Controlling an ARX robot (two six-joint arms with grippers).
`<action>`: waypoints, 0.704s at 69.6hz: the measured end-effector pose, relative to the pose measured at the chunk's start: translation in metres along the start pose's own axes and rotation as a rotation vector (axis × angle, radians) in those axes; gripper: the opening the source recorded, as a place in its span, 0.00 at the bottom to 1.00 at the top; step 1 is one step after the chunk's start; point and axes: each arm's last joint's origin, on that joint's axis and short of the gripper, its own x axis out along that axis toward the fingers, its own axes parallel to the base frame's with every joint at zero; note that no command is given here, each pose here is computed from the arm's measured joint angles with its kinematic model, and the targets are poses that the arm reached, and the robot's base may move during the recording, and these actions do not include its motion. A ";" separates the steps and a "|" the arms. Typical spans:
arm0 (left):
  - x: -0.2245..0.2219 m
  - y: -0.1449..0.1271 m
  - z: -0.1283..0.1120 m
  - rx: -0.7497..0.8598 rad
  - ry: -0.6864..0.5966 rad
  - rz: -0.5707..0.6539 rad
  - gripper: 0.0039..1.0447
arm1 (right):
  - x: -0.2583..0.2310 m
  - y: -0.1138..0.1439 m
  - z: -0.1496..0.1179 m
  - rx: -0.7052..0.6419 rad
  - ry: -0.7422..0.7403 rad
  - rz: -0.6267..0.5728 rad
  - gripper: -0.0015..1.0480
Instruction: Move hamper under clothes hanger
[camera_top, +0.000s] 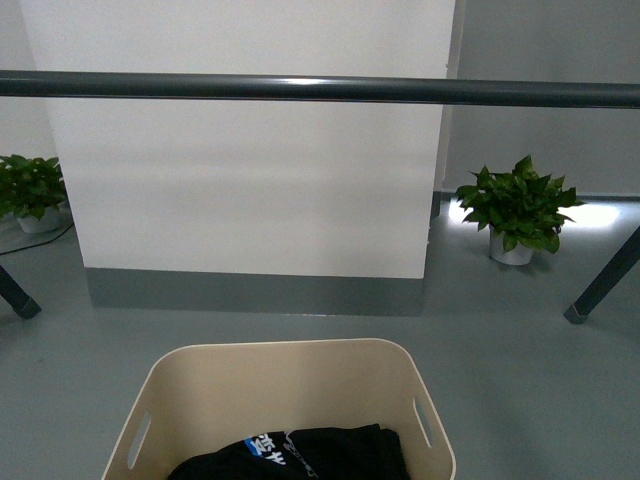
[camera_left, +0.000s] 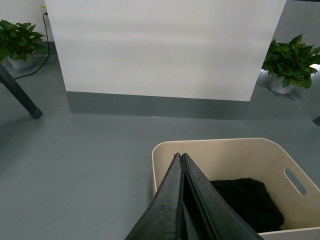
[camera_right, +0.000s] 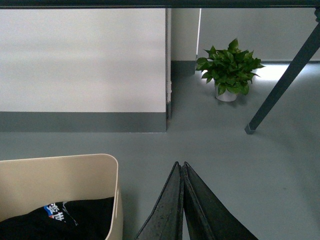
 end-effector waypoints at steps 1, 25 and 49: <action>-0.001 0.000 0.000 0.000 0.000 0.000 0.03 | -0.001 -0.001 0.000 0.000 0.000 0.000 0.02; -0.022 0.000 -0.010 0.000 0.001 0.000 0.03 | -0.029 -0.009 -0.010 0.001 0.000 -0.008 0.02; -0.035 0.000 -0.013 0.000 -0.024 0.000 0.03 | -0.048 -0.009 -0.019 0.001 -0.005 -0.008 0.02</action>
